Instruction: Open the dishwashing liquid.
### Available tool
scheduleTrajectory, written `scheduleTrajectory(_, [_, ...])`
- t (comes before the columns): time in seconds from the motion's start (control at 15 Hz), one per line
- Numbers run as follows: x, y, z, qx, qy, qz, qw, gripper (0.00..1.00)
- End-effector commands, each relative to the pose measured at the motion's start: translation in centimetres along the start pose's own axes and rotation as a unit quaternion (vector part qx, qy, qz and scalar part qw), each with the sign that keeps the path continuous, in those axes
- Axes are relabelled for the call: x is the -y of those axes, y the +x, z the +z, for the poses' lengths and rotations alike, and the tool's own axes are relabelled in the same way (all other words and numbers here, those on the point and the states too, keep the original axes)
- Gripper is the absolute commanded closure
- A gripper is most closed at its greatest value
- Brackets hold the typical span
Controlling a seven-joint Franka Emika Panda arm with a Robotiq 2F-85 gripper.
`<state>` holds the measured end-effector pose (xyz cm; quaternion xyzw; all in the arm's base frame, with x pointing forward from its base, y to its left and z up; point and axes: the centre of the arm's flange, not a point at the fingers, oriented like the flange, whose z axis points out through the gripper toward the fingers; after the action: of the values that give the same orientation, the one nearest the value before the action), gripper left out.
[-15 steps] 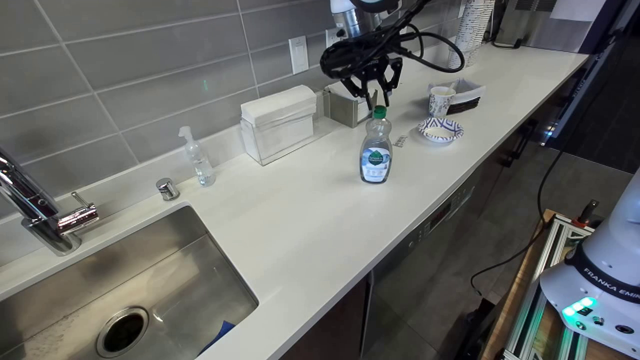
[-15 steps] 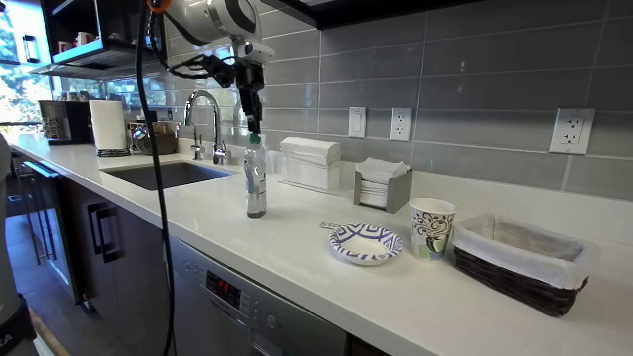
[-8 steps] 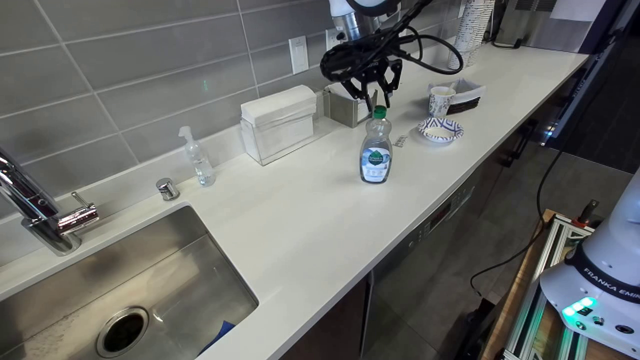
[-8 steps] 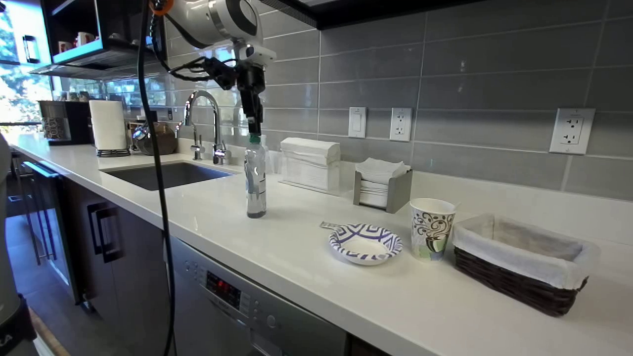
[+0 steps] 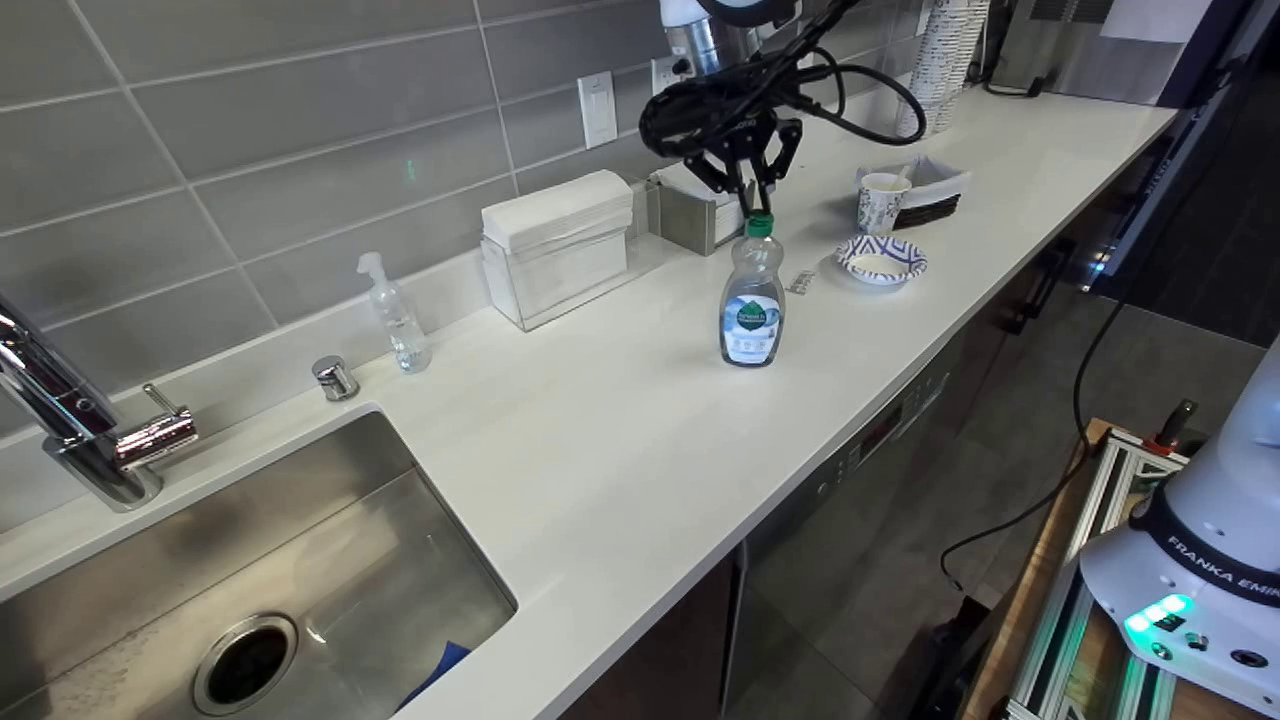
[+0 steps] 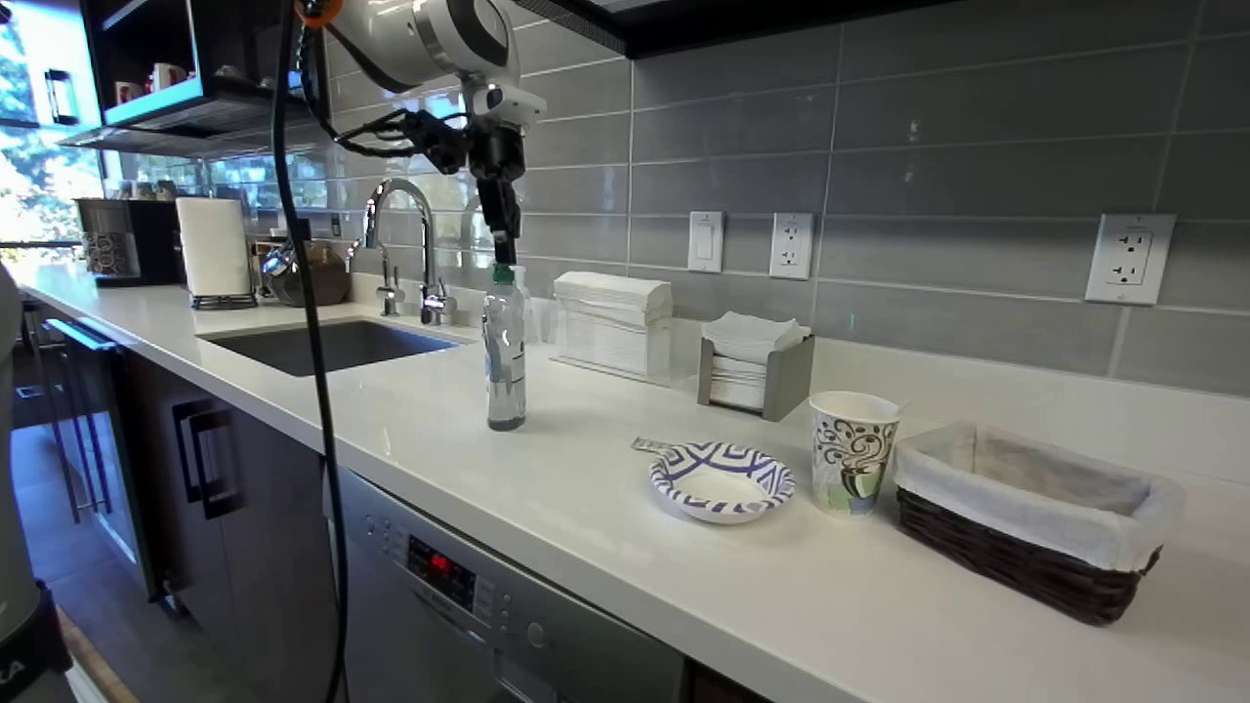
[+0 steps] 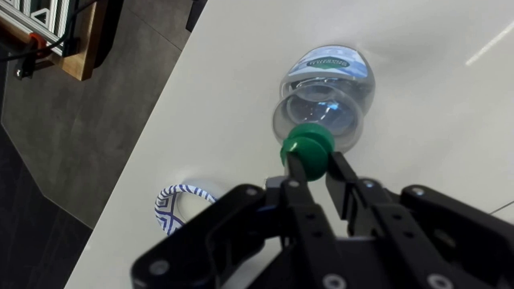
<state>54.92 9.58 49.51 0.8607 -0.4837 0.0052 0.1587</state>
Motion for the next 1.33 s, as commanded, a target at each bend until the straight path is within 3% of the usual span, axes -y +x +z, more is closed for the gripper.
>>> scheduleTrajectory(0.0, [-0.8,0.2,-0.6,-0.002,0.0,-0.002,1.0,0.79])
scheduleTrajectory(0.07, [-1.0,0.3,-0.6,0.001,0.002,-0.004,1.0,0.91])
scheduleTrajectory(0.13, [-1.1,0.4,-0.5,0.002,0.0,-0.003,1.0,0.92])
scheduleTrajectory(0.2, [-1.3,0.5,-0.4,0.003,0.0,-0.001,1.0,1.0])
scheduleTrajectory(0.27, [-1.4,0.6,-0.3,0.003,0.002,-0.001,1.0,0.98])
scheduleTrajectory(0.33, [-1.4,0.7,-0.3,0.001,0.006,-0.002,1.0,0.9])
scheduleTrajectory(0.4, [-1.4,0.8,-0.3,0.002,0.005,-0.002,1.0,0.91])
scheduleTrajectory(0.53, [-1.0,0.6,-0.7,-0.002,0.001,-0.003,1.0,0.73])
scheduleTrajectory(0.67, [-0.2,0.4,-1.0,-0.004,-0.008,-0.005,0.9999,0.7])
scheduleTrajectory(0.73, [0.0,0.4,-1.0,-0.004,-0.01,-0.006,0.9999,0.64])
scheduleTrajectory(0.87, [0.6,0.3,-1.0,-0.003,-0.018,-0.005,0.9998,0.61])
scheduleTrajectory(1.0, [0.9,0.2,-0.9,0.0,-0.027,-0.006,0.9996,0.67])
scheduleTrajectory(1.27, [1.4,0.4,-0.4,0.008,-0.043,-0.005,0.999,0.69])
